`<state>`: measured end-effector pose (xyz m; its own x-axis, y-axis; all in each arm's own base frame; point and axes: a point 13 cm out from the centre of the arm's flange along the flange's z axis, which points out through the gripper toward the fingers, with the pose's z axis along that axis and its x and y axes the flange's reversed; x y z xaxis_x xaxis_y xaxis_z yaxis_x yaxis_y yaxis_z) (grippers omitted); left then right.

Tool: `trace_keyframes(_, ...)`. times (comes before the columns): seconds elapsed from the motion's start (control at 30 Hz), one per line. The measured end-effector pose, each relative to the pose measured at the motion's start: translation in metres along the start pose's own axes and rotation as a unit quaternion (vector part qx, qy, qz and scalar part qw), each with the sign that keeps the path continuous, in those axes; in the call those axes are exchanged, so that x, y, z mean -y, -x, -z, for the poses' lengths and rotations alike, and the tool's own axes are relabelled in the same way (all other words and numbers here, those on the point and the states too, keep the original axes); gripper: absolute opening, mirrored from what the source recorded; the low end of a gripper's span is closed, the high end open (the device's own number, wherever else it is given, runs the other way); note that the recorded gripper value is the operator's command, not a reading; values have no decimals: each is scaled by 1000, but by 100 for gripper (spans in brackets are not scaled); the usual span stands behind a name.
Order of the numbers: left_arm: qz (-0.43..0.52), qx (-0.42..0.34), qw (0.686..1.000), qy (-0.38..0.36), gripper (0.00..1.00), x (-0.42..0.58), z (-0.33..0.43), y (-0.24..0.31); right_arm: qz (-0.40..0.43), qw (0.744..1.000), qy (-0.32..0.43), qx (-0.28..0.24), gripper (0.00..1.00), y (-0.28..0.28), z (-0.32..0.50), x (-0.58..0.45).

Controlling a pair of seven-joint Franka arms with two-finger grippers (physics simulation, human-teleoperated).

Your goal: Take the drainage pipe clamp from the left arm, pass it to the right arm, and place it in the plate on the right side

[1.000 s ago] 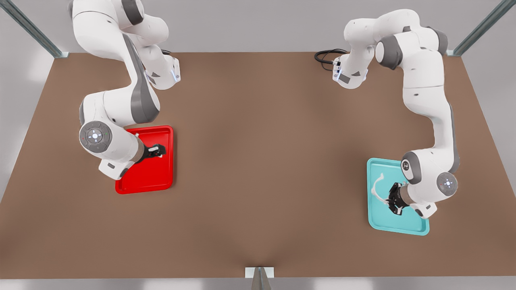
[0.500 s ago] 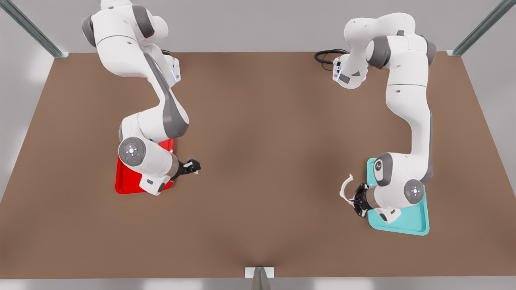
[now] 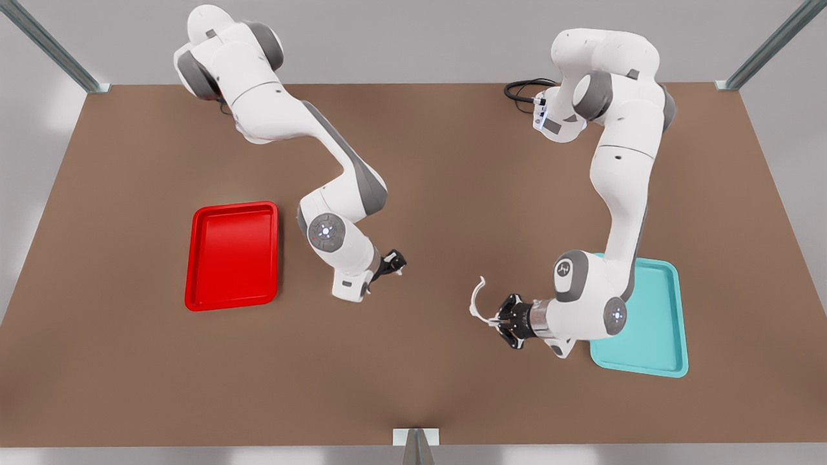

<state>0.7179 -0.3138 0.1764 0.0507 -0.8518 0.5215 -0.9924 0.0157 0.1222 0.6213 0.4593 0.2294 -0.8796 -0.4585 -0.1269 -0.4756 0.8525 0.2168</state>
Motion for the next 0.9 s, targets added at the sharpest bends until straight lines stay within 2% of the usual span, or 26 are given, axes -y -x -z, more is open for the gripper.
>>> trace_keyframes(0.17, 29, -12, 999, -11, 21, -3, -9, -35, 20, 999, 6, 32, 100, 7, -22, -39)
trace_keyframes(0.43, 77, -20, 997, -24, 21, 0, -9, -55, 37, 996, 10, 79, 100, 18, -66, -76)
trace_keyframes(0.9, 125, -31, 991, -26, 21, -10, -15, -96, -12, 987, 41, 154, 100, 51, -63, -76)
